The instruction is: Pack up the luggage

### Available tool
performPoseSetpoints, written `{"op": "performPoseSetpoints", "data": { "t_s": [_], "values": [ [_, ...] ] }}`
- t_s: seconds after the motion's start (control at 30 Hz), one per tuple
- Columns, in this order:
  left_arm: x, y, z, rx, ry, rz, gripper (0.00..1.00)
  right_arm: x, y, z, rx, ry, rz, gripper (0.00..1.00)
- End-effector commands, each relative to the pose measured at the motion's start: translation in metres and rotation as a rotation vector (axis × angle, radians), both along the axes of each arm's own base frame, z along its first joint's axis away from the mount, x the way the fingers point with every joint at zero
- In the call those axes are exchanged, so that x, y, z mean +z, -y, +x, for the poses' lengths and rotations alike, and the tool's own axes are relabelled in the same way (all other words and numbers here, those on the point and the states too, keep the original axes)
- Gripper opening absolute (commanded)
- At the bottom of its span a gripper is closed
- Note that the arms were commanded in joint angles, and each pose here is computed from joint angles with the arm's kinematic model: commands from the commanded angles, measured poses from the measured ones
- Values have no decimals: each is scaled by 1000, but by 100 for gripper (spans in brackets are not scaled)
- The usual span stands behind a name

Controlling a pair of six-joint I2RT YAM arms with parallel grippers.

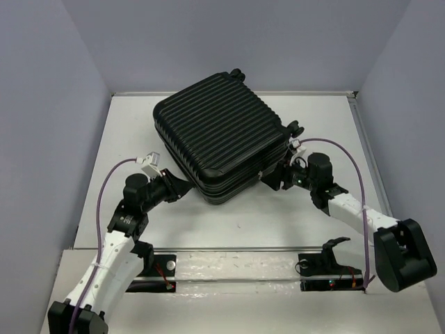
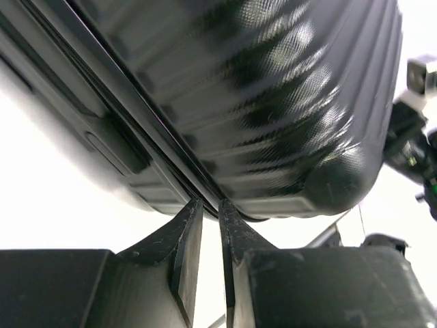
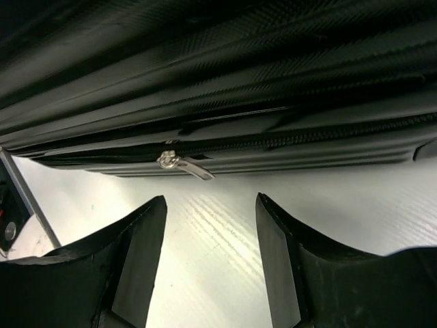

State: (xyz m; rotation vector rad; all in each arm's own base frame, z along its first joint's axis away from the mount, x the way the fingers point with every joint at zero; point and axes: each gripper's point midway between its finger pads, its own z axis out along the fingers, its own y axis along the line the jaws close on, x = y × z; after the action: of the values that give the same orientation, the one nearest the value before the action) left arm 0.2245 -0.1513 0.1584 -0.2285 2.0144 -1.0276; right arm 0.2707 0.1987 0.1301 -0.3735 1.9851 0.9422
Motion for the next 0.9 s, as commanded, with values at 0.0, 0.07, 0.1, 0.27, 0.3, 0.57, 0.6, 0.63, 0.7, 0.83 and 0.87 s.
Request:
{"op": "performPoseSetpoints", "data": {
  "t_s": [0.0, 0.07, 0.1, 0.27, 0.3, 0.57, 0.6, 0.63, 0.7, 0.83, 0.87],
  "values": [
    [-8, 17, -4, -67, -27, -32, 26, 34, -19, 23, 79, 197, 46, 62],
    [-12, 21, -2, -70, -30, -23, 26, 31, -23, 25, 108, 194, 40, 63],
    [-14, 22, -2, -70, -33, -19, 26, 31, -24, 26, 118, 198, 39, 63],
    [-25, 29, -2, -81, -57, -5, 26, 30, -29, 29, 145, 239, 28, 64],
    [-25, 30, -2, -84, -54, -5, 26, 30, -29, 30, 144, 245, 26, 64],
    [-25, 39, -2, -95, -57, 11, 25, 34, -47, 32, 190, 307, 59, 56],
    [-25, 39, -2, -93, -55, 14, 25, 34, -50, 30, 197, 308, 64, 49],
    [-25, 40, -2, -93, -56, 16, 24, 36, -50, 32, 187, 318, 68, 39],
    [-25, 41, -2, -94, -54, 18, 24, 38, -52, 32, 179, 323, 74, 32],
    [-23, 44, -1, -100, -51, 16, 23, 44, -62, 29, 162, 351, 91, 15],
    [-23, 45, -1, -101, -52, 16, 23, 40, -64, 27, 148, 343, 87, 12]
  ]
}}
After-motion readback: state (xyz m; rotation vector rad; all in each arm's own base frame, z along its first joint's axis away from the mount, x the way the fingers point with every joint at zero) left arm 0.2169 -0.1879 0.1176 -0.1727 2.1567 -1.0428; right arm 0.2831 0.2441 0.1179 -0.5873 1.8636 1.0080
